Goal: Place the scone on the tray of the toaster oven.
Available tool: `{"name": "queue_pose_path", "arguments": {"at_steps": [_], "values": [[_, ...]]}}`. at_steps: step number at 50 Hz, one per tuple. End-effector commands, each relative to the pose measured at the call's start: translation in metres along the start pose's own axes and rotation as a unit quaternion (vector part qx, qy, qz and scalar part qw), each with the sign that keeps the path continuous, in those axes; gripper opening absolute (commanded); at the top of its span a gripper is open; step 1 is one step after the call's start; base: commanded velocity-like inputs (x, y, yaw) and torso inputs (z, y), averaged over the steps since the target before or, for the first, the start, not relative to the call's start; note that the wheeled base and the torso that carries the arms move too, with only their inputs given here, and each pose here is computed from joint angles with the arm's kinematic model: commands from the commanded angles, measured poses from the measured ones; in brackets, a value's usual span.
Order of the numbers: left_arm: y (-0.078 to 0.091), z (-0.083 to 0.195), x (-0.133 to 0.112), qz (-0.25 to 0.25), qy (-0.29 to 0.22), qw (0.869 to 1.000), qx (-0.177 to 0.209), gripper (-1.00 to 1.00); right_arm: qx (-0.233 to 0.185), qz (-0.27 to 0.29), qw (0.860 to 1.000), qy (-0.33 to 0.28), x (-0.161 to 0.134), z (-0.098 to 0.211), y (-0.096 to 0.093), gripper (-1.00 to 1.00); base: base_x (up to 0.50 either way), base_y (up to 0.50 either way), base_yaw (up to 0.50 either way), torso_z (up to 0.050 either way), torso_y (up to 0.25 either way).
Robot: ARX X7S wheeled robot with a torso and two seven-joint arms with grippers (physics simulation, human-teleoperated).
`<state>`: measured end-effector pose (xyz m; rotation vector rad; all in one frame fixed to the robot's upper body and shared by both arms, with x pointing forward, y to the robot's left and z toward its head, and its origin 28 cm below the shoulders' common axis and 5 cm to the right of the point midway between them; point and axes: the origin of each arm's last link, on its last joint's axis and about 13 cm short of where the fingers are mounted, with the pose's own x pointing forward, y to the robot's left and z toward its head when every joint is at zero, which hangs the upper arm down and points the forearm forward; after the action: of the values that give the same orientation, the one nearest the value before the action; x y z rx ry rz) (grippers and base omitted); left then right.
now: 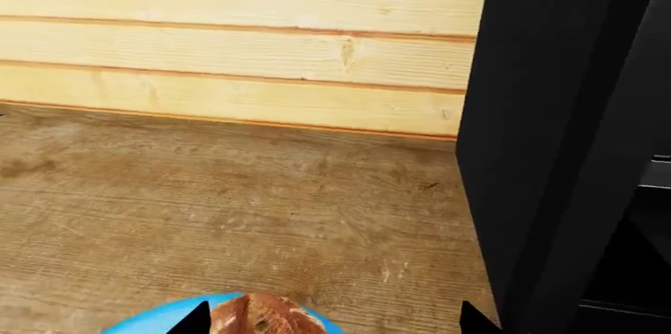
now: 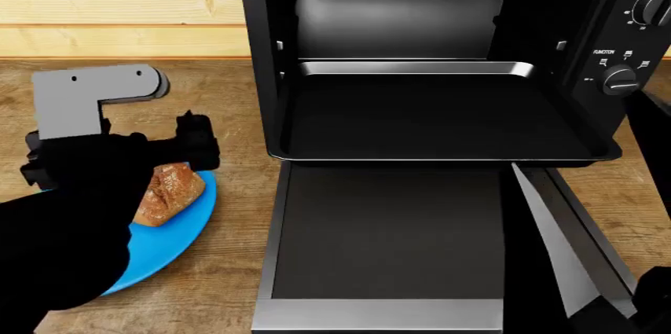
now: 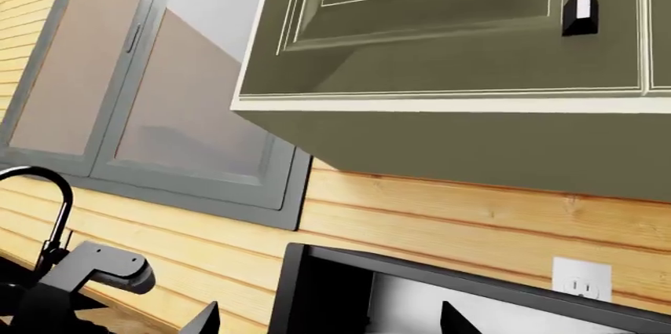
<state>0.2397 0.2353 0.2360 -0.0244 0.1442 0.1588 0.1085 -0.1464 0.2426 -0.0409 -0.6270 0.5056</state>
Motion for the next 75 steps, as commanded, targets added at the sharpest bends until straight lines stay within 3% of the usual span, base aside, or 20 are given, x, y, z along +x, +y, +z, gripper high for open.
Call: {"name": "queue_pose_path", "arguments": {"at_steps": [1, 15, 34, 55, 75], "values": [[0.002, -0.003, -0.002, 0.037, 0.030, 0.998, -0.045, 1.00, 0.012, 0.008, 1.000, -0.004, -0.001, -0.002, 0.001, 1.00, 0.00, 0.00, 0.00, 0.000, 0.000], [0.003, -0.006, -0.007, 0.083, 0.035, 0.989, -0.117, 1.00, 0.020, 0.013, 1.000, -0.001, -0.004, -0.006, 0.000, 1.00, 0.00, 0.00, 0.00, 0.000, 0.000], [-0.003, -0.010, -0.021, 0.103, 0.042, 0.989, -0.093, 1.00, 0.031, 0.018, 0.999, -0.004, -0.006, -0.007, -0.003, 1.00, 0.00, 0.00, 0.00, 0.000, 0.000], [-0.007, -0.014, -0.024, 0.124, 0.070, 0.983, -0.113, 1.00, 0.037, 0.018, 0.999, -0.002, -0.005, -0.013, -0.003, 1.00, 0.00, 0.00, 0.00, 0.000, 0.000], [-0.006, -0.014, -0.028, 0.114, 0.057, 0.988, -0.083, 1.00, 0.041, 0.019, 0.999, -0.001, -0.007, -0.013, -0.003, 1.00, 0.00, 0.00, 0.00, 0.000, 0.000]]}}
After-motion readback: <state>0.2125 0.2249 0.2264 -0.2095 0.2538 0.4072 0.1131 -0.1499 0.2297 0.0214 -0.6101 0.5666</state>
